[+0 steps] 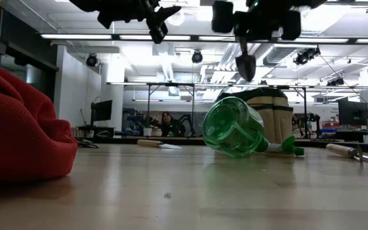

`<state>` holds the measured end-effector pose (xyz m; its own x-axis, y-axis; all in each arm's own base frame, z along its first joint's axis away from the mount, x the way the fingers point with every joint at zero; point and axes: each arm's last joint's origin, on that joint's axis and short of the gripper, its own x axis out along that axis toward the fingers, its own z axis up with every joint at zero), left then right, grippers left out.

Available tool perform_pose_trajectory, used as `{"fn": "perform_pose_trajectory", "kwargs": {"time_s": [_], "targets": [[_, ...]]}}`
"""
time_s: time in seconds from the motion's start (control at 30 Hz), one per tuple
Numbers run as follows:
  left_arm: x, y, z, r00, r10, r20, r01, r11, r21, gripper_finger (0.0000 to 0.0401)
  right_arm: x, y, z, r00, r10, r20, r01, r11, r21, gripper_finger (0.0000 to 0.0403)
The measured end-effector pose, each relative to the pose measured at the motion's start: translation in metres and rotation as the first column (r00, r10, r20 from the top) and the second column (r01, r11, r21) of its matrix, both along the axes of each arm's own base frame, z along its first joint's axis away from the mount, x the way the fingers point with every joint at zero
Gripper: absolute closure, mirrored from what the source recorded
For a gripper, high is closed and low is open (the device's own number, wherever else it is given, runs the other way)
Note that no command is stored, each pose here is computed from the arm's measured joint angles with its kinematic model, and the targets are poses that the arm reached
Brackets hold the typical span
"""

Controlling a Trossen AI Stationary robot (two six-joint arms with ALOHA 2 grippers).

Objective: Pick & Place Garden tools in Gardening bag
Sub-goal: Put the bottom gardening trowel into the gardening bag

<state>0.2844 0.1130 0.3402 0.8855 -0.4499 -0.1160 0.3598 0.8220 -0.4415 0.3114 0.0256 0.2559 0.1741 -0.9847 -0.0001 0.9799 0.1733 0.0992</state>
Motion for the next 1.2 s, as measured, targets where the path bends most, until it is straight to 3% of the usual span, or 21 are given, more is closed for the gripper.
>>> {"fn": "perform_pose_trajectory", "kwargs": {"time_s": [0.37,0.63,1.2], "targets": [[0.001,0.001,0.000,0.999,0.026,0.027,-0.028,0.997,0.067,0.0237,0.019,-0.021,-0.025,0.997,-0.072,-0.011,0.072,0.997,-0.002,0.0340],[0.001,0.002,0.000,0.997,0.068,0.024,-0.069,0.995,0.075,0.0237,0.019,-0.036,-0.026,0.987,-0.120,-0.110,0.119,0.993,-0.020,0.0340],[0.002,0.004,-0.001,0.986,0.163,0.022,-0.165,0.981,0.102,0.0237,0.015,-0.052,-0.038,0.966,-0.167,-0.199,0.164,0.986,-0.035,0.0340]]}}
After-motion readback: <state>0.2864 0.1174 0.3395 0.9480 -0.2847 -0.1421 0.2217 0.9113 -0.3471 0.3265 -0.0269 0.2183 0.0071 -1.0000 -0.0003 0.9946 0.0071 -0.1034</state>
